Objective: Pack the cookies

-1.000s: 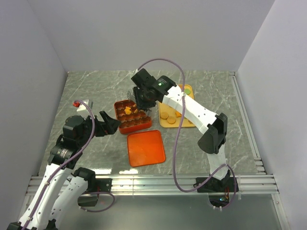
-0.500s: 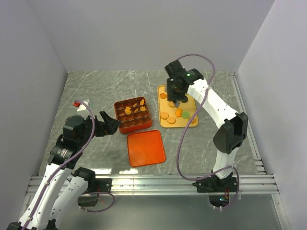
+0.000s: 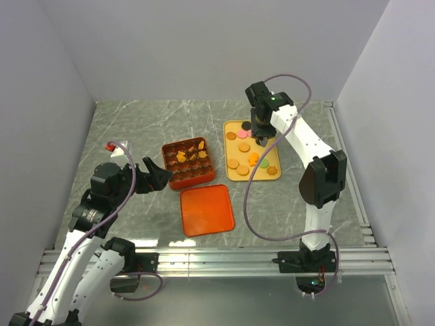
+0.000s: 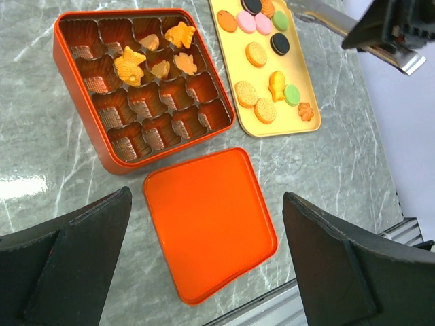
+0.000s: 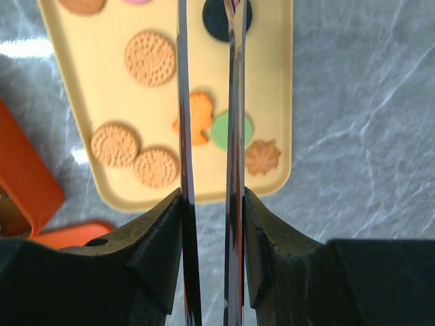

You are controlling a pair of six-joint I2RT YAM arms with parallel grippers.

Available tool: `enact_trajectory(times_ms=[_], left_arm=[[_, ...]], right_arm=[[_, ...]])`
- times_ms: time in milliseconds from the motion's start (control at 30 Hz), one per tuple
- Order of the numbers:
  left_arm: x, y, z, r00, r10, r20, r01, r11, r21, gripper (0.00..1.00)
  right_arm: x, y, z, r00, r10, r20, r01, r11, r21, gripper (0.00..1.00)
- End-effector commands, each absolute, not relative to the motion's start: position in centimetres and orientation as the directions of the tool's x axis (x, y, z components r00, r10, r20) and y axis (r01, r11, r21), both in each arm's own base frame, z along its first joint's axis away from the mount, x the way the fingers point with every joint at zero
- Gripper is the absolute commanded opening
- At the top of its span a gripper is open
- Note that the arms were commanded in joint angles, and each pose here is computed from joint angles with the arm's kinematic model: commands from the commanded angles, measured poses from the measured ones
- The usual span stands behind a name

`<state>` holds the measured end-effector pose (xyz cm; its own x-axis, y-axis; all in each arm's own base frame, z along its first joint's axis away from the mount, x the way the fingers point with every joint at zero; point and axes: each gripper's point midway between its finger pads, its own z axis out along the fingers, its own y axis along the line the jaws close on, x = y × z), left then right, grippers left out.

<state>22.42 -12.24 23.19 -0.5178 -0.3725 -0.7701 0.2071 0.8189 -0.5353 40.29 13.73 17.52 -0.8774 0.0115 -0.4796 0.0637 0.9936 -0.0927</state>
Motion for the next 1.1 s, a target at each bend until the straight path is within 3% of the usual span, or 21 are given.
enact_trajectory(times_ms=[0, 1067], left_arm=[[22.6, -12.7, 24.7, -0.49, -0.367, -0.79, 0.255, 0.807, -0.533, 0.99], [23.0, -12.9, 23.8, -0.521, -0.357, -0.776, 0.235, 0.814, -0.532, 0.99]], right_arm=[[42.2, 12.6, 18.2, -0.863, -0.004, -0.506, 0.086, 0.984, -0.154, 0.44], [43.7, 11.0, 12.7, -0.928, 0.028, -0.372, 0.108, 0.975, -0.194, 0.52]])
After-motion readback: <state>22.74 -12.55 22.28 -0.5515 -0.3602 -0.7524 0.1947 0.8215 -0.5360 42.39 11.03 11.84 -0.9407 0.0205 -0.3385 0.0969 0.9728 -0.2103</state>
